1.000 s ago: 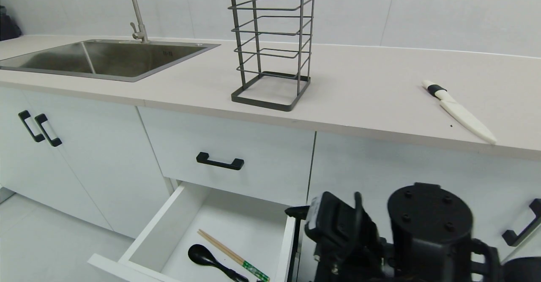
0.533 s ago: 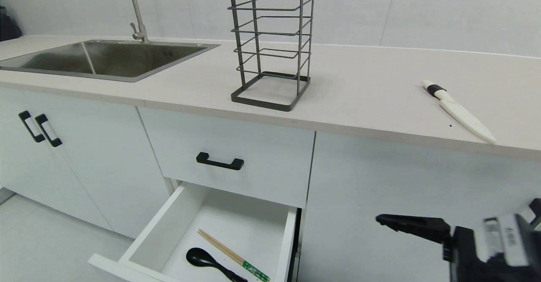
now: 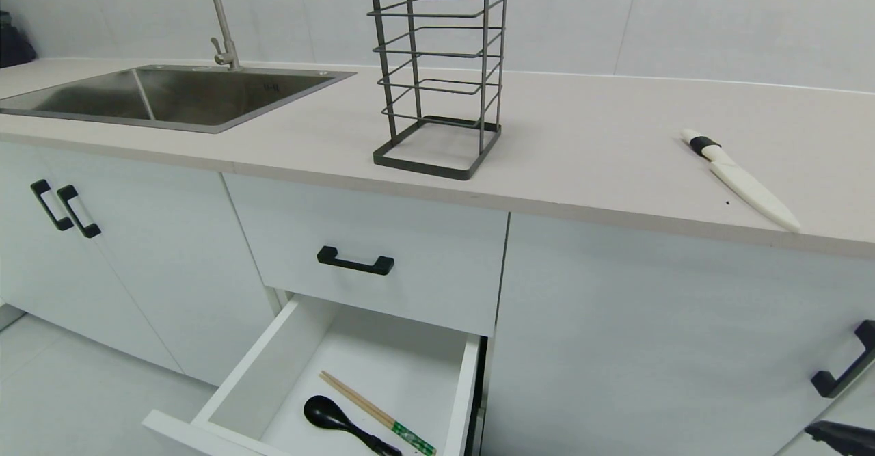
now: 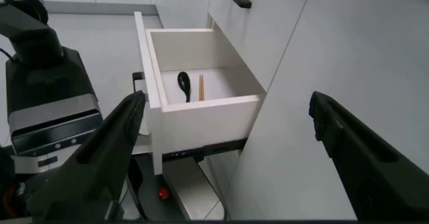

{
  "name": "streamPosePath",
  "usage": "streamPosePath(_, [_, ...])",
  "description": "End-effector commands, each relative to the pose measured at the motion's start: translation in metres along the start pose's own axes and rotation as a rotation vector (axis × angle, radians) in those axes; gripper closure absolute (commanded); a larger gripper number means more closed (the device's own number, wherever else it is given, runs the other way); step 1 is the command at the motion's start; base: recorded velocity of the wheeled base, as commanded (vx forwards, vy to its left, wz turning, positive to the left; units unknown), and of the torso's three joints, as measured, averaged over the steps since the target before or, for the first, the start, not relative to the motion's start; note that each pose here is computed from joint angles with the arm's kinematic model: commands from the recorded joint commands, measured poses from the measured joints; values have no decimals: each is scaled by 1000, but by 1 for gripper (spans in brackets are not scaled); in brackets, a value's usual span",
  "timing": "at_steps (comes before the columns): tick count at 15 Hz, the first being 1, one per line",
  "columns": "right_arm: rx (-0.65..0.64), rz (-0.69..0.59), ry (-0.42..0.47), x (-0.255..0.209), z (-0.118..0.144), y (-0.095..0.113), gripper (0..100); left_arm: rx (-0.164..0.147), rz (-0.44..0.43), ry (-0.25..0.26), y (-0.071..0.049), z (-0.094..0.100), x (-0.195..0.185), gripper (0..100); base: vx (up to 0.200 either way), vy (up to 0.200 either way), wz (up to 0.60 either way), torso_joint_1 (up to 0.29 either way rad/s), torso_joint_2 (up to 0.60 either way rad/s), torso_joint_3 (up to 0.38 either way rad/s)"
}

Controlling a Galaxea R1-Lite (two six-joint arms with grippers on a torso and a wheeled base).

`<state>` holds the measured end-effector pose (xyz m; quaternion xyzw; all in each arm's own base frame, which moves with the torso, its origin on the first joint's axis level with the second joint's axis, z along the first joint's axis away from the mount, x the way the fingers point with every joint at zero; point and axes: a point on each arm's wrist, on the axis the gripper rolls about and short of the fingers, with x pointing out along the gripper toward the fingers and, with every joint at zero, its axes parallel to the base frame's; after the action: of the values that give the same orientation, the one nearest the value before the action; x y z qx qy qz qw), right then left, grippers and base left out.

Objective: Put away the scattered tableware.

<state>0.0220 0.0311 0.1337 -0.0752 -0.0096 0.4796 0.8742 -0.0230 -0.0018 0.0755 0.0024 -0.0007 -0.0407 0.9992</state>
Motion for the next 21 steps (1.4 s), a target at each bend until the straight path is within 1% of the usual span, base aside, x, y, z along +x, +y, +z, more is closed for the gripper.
streamPosePath(1, [-14,-20,-127,-21,1,2,0,0,0,1,0,0,0,0,0,0,0,0,0,0])
streamPosePath(3, [-10,-46,-126,-22,0,2,0,3,0,1,0,0,0,0,0,0,0,0,0,0])
streamPosePath(5, [-9,-162,-115,-23,0,0,0,1,0,1,0,0,0,0,0,0,0,0,0,0])
streamPosePath(6, [-14,-237,-113,-24,-1,0,0,6,-1,1,0,0,0,0,0,0,0,0,0,0])
streamPosePath(9, [-55,-606,-114,-33,-1,2,0,-2,0,0,0,0,0,0,0,0,0,0,0,0])
streamPosePath(10, [-76,-646,-107,-34,-2,5,0,-3,0,0,0,0,0,0,0,0,0,0,0,0])
streamPosePath(12, [-104,-691,-81,-35,-6,9,0,-3,0,0,0,0,0,0,0,0,0,0,0,0])
streamPosePath(13, [-135,-737,-25,-35,-12,12,0,-3,0,0,0,0,0,0,0,0,0,0,0,0])
streamPosePath(16, [-105,-800,73,-35,-35,23,0,-5,0,0,0,0,0,0,0,0,0,0,0,0])
streamPosePath(17, [-106,-801,79,-35,-36,23,0,-5,0,0,0,0,0,0,0,0,0,0,0,0])
streamPosePath(18, [-99,-796,132,-34,-44,25,0,-5,0,0,0,0,0,0,0,0,0,0,0,0])
streamPosePath(19, [-80,-788,150,-33,-48,26,0,-6,0,0,0,0,0,0,0,0,0,0,0,0])
streamPosePath(21, [-90,-788,151,-33,-47,26,0,-8,2,0,0,0,0,0,0,0,0,0,0,0])
